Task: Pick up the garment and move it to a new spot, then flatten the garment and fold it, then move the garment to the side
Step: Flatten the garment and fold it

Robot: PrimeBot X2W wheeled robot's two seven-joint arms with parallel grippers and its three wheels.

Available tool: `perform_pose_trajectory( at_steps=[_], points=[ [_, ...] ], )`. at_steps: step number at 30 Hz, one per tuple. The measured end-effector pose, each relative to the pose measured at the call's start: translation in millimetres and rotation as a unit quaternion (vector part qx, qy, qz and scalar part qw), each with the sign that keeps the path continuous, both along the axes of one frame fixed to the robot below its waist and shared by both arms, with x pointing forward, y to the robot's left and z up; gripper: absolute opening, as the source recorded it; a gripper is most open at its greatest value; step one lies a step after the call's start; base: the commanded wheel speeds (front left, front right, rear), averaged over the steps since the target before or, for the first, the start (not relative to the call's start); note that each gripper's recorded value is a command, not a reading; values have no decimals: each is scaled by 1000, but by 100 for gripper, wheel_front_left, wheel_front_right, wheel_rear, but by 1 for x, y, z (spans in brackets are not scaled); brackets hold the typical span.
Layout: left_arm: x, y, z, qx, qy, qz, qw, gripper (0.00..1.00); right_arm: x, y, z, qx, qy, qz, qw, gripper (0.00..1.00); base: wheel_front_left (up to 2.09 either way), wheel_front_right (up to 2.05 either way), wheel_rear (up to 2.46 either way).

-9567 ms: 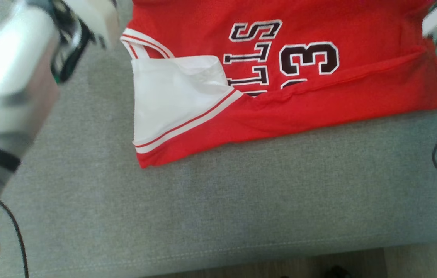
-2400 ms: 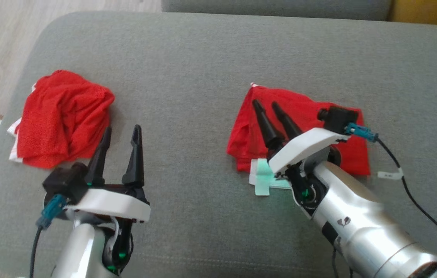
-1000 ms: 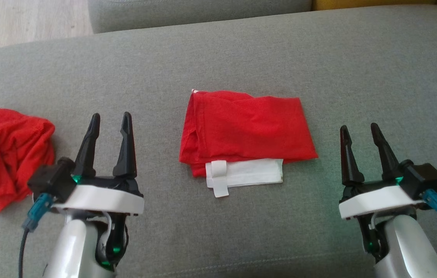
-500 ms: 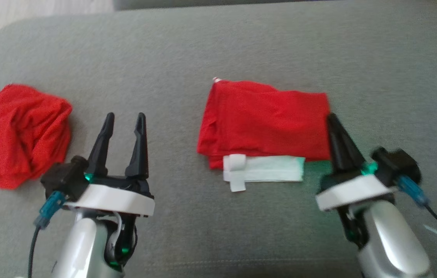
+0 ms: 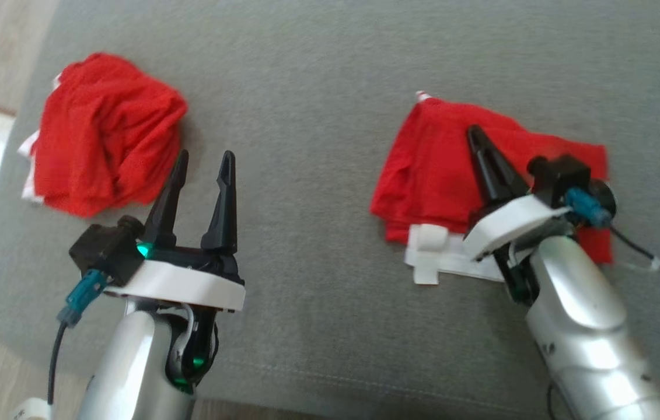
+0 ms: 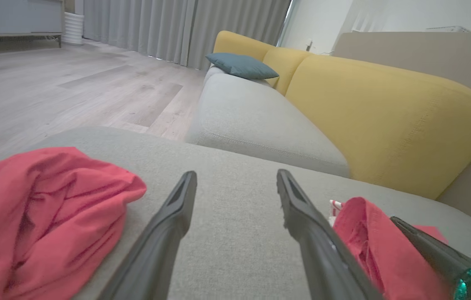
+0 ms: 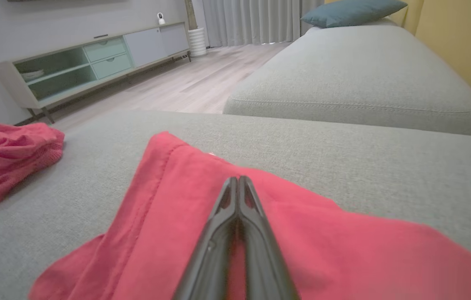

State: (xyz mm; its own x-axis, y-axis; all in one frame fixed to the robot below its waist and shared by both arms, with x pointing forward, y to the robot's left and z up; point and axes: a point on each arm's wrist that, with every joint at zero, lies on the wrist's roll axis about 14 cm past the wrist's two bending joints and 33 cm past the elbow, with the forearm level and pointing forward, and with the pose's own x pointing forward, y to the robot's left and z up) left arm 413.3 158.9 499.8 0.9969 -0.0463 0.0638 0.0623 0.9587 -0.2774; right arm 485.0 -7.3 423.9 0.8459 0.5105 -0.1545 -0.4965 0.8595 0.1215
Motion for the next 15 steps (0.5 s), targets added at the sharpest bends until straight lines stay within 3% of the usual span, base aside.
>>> perform_pose_trajectory(
  at_steps=[8,15],
  points=[
    [-6,20,-15,4,25,32,999,100,11,14,-48,-44,58,25,997,0,0,0,0],
    [-1,15,-13,2,21,25,999,100,16,13,-40,-27,60,19,998,0,0,0,0]
  ],
)
